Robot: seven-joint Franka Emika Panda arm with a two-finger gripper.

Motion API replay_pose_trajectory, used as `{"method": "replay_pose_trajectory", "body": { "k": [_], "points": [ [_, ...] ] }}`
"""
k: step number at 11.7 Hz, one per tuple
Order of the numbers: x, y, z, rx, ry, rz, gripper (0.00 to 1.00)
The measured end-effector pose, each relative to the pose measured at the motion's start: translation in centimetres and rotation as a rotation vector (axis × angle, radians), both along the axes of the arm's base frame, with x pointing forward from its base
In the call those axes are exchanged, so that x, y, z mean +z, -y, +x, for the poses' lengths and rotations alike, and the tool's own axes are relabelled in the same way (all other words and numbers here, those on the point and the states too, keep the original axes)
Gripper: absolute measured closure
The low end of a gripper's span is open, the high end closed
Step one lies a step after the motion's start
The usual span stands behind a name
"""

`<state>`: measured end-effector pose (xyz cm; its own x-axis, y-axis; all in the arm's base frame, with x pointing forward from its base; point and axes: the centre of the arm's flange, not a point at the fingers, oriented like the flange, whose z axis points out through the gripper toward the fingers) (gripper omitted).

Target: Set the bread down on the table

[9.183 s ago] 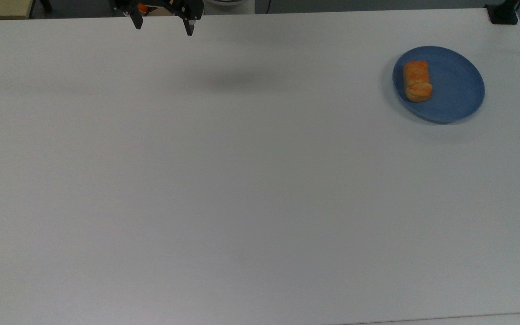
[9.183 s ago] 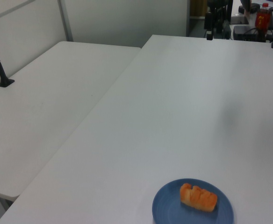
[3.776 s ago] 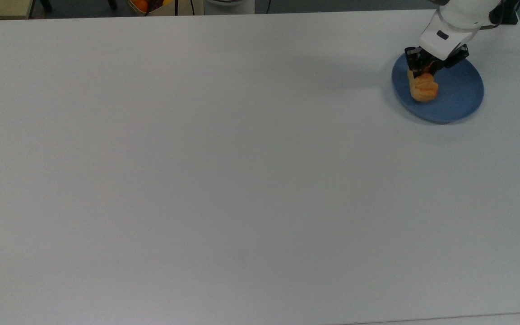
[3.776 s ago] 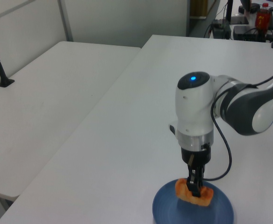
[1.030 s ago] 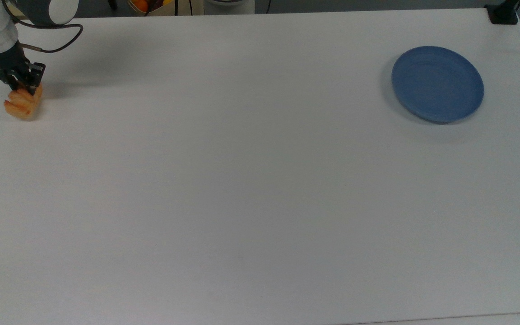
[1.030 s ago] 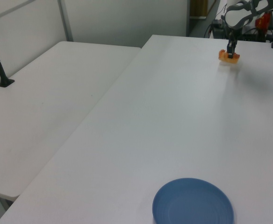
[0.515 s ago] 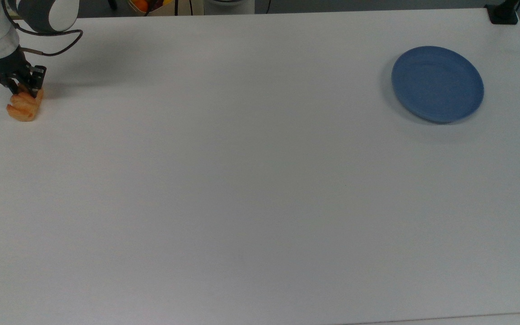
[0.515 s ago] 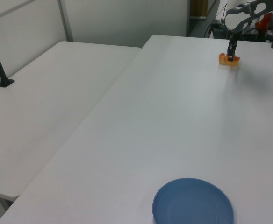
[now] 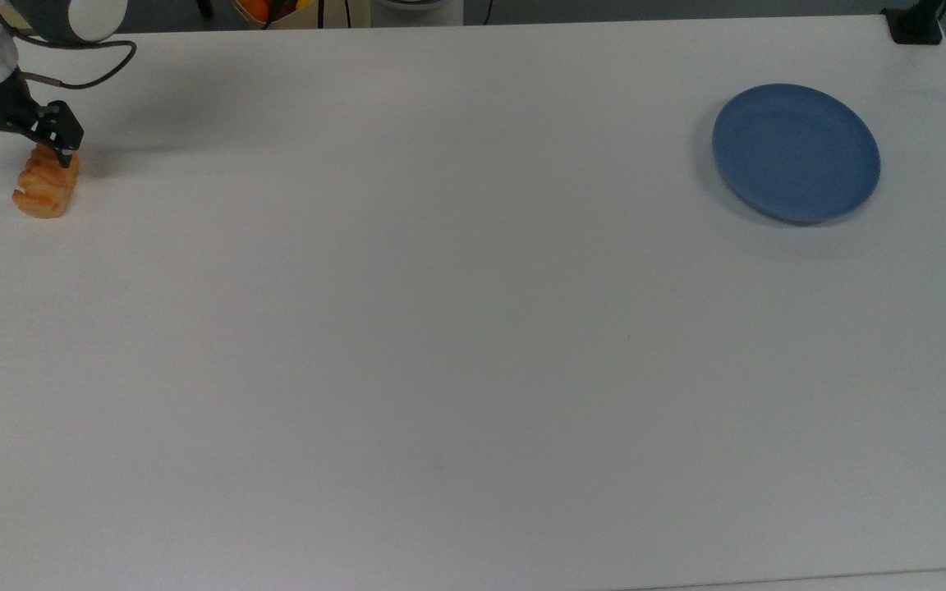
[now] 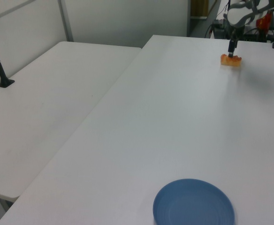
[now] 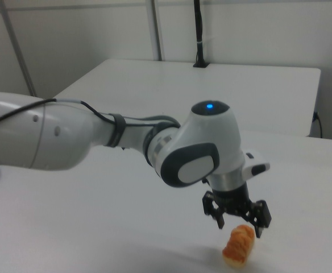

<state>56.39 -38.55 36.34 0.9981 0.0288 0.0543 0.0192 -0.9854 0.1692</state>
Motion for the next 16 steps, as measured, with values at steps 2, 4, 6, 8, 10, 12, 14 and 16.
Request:
{"method": "replay_pose_trajectory", "body": {
  "k": [2, 4, 6, 8, 10, 12, 14, 16],
  "points": [
    [4.0, -1.5, -0.1, -0.040, 0.031, 0.032, 0.00],
    [8.8, -7.4, 1.0, -0.083, 0.024, 0.094, 0.00],
    [13.0, -16.2, 2.7, -0.132, 0.026, 0.132, 0.00],
    [16.3, -26.1, 3.5, -0.187, 0.014, 0.114, 0.00],
    [18.1, -35.6, 2.8, -0.170, -0.027, 0.121, 0.00],
    [18.1, -43.6, 1.7, -0.118, -0.044, 0.125, 0.00],
    [18.6, -45.6, 1.1, -0.104, -0.038, 0.141, 0.00],
    [18.3, -45.5, 1.0, -0.118, -0.050, 0.174, 0.00]
  ]
}}
